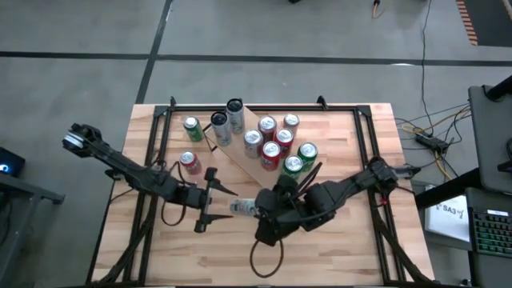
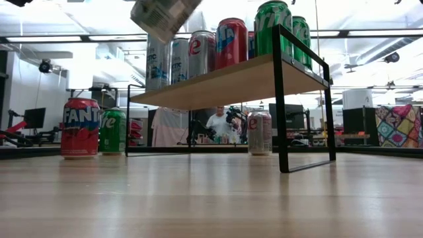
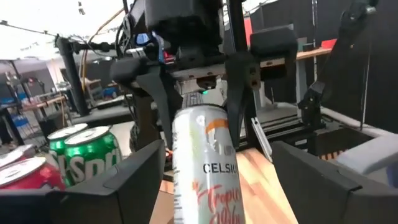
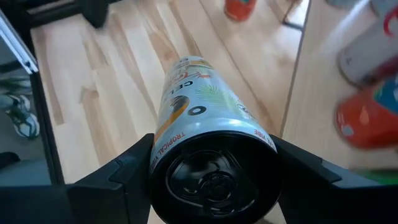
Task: Place canned beverage on shelf
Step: Put the yellow soda can on the shelf aligned with the blue soda can
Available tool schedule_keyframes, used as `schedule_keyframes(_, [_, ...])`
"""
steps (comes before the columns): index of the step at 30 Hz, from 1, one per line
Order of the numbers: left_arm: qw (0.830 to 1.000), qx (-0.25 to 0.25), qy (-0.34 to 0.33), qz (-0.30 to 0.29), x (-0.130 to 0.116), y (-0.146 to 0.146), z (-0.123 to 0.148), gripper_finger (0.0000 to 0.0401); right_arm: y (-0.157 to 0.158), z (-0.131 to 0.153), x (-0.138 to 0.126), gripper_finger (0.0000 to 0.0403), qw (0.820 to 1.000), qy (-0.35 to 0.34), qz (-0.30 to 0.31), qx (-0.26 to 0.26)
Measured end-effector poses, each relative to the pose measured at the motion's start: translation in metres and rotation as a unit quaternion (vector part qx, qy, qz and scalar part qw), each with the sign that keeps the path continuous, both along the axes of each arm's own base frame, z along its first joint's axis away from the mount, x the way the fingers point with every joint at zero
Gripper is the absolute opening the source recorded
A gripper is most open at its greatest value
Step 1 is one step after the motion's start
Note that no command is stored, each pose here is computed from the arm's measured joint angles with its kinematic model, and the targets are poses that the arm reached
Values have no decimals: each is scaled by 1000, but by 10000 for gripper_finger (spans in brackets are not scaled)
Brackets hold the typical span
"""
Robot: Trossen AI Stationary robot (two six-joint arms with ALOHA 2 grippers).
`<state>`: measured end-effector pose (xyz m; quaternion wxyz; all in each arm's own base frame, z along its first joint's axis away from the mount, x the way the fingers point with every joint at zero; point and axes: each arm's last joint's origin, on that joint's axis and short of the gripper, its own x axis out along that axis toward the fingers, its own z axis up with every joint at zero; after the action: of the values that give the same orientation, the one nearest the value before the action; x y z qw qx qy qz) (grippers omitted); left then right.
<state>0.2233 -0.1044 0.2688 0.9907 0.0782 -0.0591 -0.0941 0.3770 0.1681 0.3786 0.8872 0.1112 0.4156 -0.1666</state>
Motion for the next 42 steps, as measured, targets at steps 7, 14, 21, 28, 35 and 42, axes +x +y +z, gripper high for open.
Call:
schedule_keyframes(7, [995,22,78,56,26,-10,-3,280,-5,-2,2,242,999,22,32,-36])
schedule_keyframes(14, [981,24,144,129,44,-17,-3,281,-7,1,0,242,997,25,45,-58])
schedule_keyframes(21, [967,47,206,139,59,-25,-11,281,-8,1,1,242,996,23,47,-66])
schedule_keyframes(28, [963,96,211,141,67,-29,-12,267,-8,2,0,242,996,23,49,-68])
schedule_keyframes(35, [960,118,204,152,64,-28,-10,232,-8,2,1,268,995,20,52,-78])
schedule_keyframes(42, [958,147,191,154,64,-29,-10,232,-10,9,-2,290,997,8,52,-64])
